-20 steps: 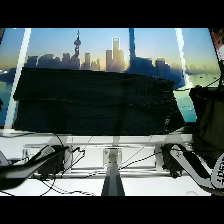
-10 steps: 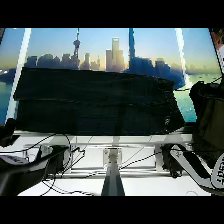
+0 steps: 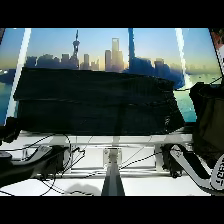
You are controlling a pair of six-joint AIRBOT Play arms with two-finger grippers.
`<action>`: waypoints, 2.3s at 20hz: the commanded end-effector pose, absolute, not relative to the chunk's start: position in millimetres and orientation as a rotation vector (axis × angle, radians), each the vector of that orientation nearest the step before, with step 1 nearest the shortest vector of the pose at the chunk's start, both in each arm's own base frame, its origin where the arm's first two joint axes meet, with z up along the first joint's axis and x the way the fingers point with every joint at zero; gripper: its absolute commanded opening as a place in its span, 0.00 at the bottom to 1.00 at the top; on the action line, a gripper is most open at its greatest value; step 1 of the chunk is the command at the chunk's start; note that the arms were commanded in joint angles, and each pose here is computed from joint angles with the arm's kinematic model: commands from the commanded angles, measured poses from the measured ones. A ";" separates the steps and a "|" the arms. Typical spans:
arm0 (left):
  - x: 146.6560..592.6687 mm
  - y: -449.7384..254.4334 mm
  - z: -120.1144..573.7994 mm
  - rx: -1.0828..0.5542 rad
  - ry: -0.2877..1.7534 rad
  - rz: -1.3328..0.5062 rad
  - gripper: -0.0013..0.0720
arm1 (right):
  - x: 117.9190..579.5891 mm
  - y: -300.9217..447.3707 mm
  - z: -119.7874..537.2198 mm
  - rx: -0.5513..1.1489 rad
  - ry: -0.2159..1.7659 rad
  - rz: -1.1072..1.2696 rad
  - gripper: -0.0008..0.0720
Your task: Fold the clothes and pants, and hang the long-sleeved shirts on hangers.
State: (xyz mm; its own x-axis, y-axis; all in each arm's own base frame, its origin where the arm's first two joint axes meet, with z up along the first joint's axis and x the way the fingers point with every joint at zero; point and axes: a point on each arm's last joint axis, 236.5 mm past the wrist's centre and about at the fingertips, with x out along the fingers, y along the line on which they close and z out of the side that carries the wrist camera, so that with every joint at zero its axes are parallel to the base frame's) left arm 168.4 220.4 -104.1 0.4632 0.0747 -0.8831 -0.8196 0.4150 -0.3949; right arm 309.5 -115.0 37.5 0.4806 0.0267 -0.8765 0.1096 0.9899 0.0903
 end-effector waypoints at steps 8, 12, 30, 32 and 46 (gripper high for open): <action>238.9 256.5 -51.9 -0.730 0.717 0.475 0.05 | 239.2 -72.4 55.5 0.395 1.350 -0.067 0.05; 269.1 239.4 -46.0 -0.538 0.754 0.350 0.05 | 180.1 -42.8 23.3 0.463 1.585 -0.006 0.04; 293.6 222.8 -45.4 -0.468 0.763 0.305 0.05 | 141.1 -39.1 -110.9 0.721 1.886 -0.243 0.63; 293.3 226.6 -45.1 -0.461 0.758 0.319 0.05 | 147.9 -36.5 -117.1 0.750 1.870 -0.238 0.58; 311.6 238.0 20.4 -0.635 0.552 0.405 0.04 | 215.6 -100.3 -19.4 0.485 1.397 -0.349 0.04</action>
State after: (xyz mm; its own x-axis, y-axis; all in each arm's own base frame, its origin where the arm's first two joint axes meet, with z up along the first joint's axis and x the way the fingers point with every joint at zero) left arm 307.7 232.6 -9.8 0.7515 0.1442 -0.6437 -0.4946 0.7689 -0.4052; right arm 207.6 -77.4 -68.2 0.0498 0.1855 -0.9814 0.5426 0.8199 0.1825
